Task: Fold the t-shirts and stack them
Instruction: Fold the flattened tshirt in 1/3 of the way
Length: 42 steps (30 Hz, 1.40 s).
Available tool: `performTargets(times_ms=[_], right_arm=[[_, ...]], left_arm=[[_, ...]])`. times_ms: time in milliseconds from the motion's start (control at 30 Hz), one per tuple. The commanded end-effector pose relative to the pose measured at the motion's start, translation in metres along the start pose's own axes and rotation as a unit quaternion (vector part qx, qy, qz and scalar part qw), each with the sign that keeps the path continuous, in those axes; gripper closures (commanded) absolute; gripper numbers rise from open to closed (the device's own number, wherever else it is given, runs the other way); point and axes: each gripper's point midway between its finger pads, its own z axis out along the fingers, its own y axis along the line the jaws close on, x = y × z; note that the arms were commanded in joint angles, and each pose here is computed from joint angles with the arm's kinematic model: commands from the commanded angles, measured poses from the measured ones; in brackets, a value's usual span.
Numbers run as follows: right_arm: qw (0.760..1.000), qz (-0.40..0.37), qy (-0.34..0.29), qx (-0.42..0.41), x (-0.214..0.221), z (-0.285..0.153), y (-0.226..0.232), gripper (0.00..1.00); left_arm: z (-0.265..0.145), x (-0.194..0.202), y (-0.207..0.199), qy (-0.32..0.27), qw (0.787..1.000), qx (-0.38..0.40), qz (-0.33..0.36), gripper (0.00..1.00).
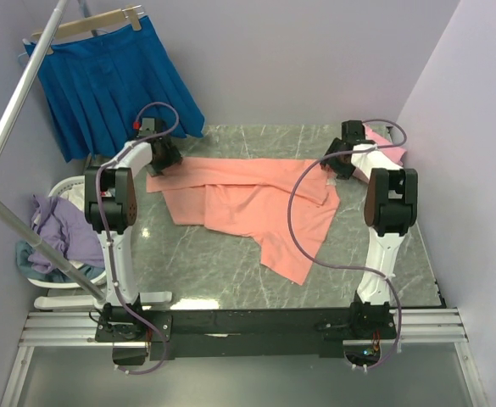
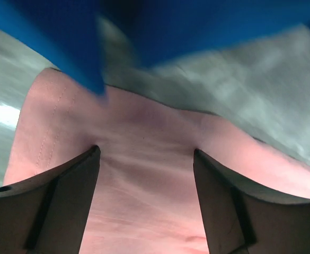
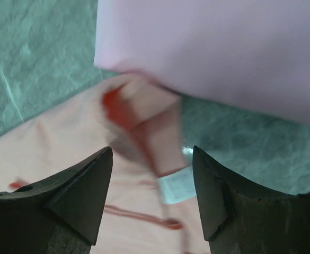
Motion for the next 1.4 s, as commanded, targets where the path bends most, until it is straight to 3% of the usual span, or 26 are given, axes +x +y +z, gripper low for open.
performTargets(times_ms=[0, 133, 200, 333, 400, 433, 500, 533, 600, 633, 833, 1000, 1200, 1367], right_arm=[[0.999, -0.024, -0.020, -0.007, -0.022, -0.005, 0.002, 0.31], [0.996, -0.040, -0.047, -0.072, -0.023, -0.031, 0.024, 0.29], [0.987, -0.049, -0.095, -0.123, -0.039, -0.067, 0.045, 0.27], [0.972, -0.100, -0.107, -0.182, -0.009, -0.122, 0.082, 0.25], [0.969, -0.123, -0.105, -0.187, 0.005, -0.134, 0.090, 0.25], [0.967, -0.136, -0.097, -0.195, 0.022, -0.144, 0.097, 0.25], [0.964, -0.143, -0.089, -0.204, 0.037, -0.151, 0.101, 0.24], [0.960, -0.153, -0.079, -0.219, 0.053, -0.158, 0.107, 0.24], [0.958, -0.161, -0.072, -0.224, 0.069, -0.163, 0.109, 0.24], [0.958, -0.164, -0.068, -0.225, 0.079, -0.166, 0.105, 0.24], [0.955, -0.170, -0.047, -0.236, 0.120, -0.175, 0.093, 0.24], [0.956, -0.165, -0.039, -0.240, 0.134, -0.177, 0.084, 0.24], [0.957, -0.166, -0.026, -0.236, 0.142, -0.174, 0.080, 0.24], [0.958, -0.164, -0.025, -0.232, 0.143, -0.174, 0.079, 0.24]], left_arm=[[0.006, -0.025, 0.042, -0.006, 0.997, -0.063, 0.032, 0.22], [-0.027, -0.047, -0.005, -0.041, 0.998, 0.038, 0.036, 0.23], [-0.055, -0.049, -0.024, -0.063, 0.994, 0.077, 0.040, 0.21], [-0.099, -0.022, -0.049, -0.079, 0.992, 0.080, 0.056, 0.18], [-0.128, -0.017, -0.047, -0.100, 0.992, 0.065, 0.038, 0.12], [-0.124, 0.010, -0.035, -0.078, 0.996, 0.051, 0.018, 0.09], [-0.144, 0.028, -0.029, -0.075, 0.995, 0.065, -0.010, 0.10], [-0.136, 0.061, -0.017, -0.048, 0.997, 0.062, -0.026, 0.11], [-0.151, 0.079, -0.010, -0.050, 0.995, 0.073, -0.055, 0.10], [-0.144, 0.109, 0.009, -0.030, 0.996, 0.056, -0.055, 0.09], [-0.162, 0.160, 0.049, -0.042, 0.989, 0.063, -0.123, 0.05], [-0.177, 0.157, 0.066, -0.092, 0.976, 0.075, -0.181, 0.03], [-0.171, 0.143, 0.075, -0.137, 0.969, 0.055, -0.201, 0.02], [-0.148, 0.146, 0.075, -0.120, 0.973, 0.023, -0.195, 0.05]])
